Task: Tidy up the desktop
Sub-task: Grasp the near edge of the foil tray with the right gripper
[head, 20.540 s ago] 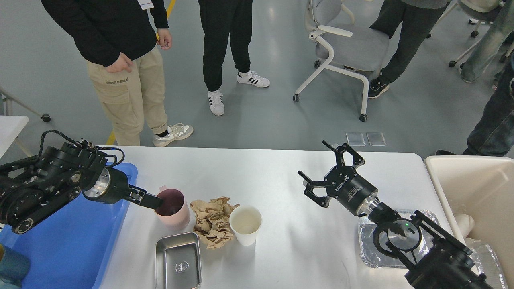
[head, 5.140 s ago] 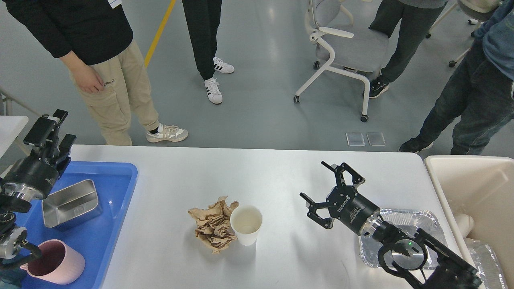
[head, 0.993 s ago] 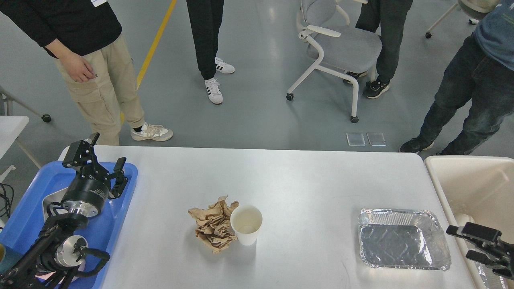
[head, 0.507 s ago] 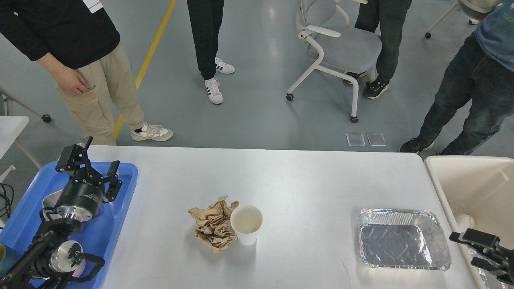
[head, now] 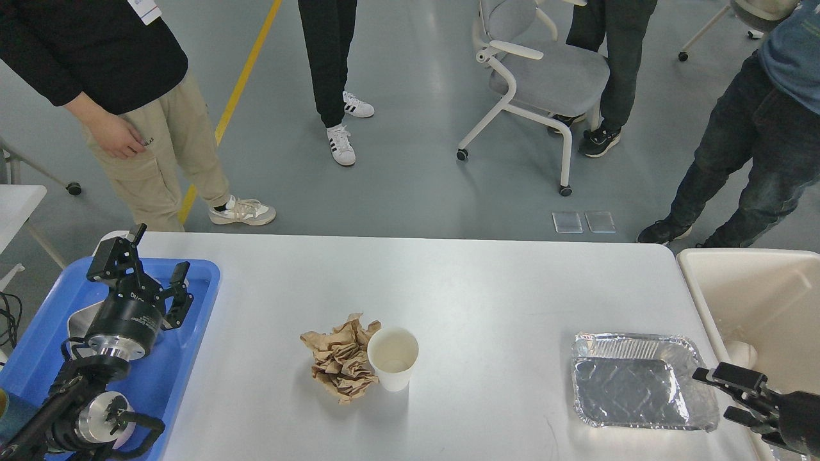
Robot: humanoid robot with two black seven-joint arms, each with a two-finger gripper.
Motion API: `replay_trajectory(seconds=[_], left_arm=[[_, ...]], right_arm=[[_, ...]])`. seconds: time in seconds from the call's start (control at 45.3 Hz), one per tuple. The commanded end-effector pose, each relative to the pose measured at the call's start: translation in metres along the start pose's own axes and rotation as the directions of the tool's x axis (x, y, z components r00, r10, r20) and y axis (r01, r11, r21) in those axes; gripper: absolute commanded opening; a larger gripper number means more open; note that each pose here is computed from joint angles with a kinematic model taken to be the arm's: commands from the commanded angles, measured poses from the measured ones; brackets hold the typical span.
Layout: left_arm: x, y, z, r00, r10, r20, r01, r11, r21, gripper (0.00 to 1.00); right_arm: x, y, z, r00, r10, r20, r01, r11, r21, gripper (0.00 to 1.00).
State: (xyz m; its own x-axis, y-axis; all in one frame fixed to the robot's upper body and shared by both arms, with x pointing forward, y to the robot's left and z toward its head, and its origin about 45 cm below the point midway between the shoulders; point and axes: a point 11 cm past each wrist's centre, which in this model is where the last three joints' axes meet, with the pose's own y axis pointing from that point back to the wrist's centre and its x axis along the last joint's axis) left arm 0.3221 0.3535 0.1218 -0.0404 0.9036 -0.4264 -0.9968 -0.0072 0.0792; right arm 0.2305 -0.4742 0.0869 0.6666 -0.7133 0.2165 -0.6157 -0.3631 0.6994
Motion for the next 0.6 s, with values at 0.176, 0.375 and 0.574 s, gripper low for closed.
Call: replay_trajectory(seconds=[0.176, 0.375, 0.574], left_arm=[[0.001, 0.0, 0.001, 1.0, 0.001, -0.001, -0.001, 1.0, -0.003, 0.97], [0.001, 0.0, 0.001, 1.0, 0.001, -0.001, -0.001, 1.0, -0.003, 0.97], [0.001, 0.001, 0.0, 1.0, 0.002, -0.001, -0.002, 1.0, -0.004, 0.97]], right_arm=[[-0.013, -0.014, -0.003, 1.0, -0.026, 0.017, 0.026, 0.999, 0.024, 1.0], [-0.019, -0.019, -0.008, 0.999, -0.036, 0.023, 0.035, 0.998, 0.055, 1.0], [-0.031, -0.03, -0.007, 1.0, -0.025, 0.002, 0.025, 0.998, 0.063, 1.0]])
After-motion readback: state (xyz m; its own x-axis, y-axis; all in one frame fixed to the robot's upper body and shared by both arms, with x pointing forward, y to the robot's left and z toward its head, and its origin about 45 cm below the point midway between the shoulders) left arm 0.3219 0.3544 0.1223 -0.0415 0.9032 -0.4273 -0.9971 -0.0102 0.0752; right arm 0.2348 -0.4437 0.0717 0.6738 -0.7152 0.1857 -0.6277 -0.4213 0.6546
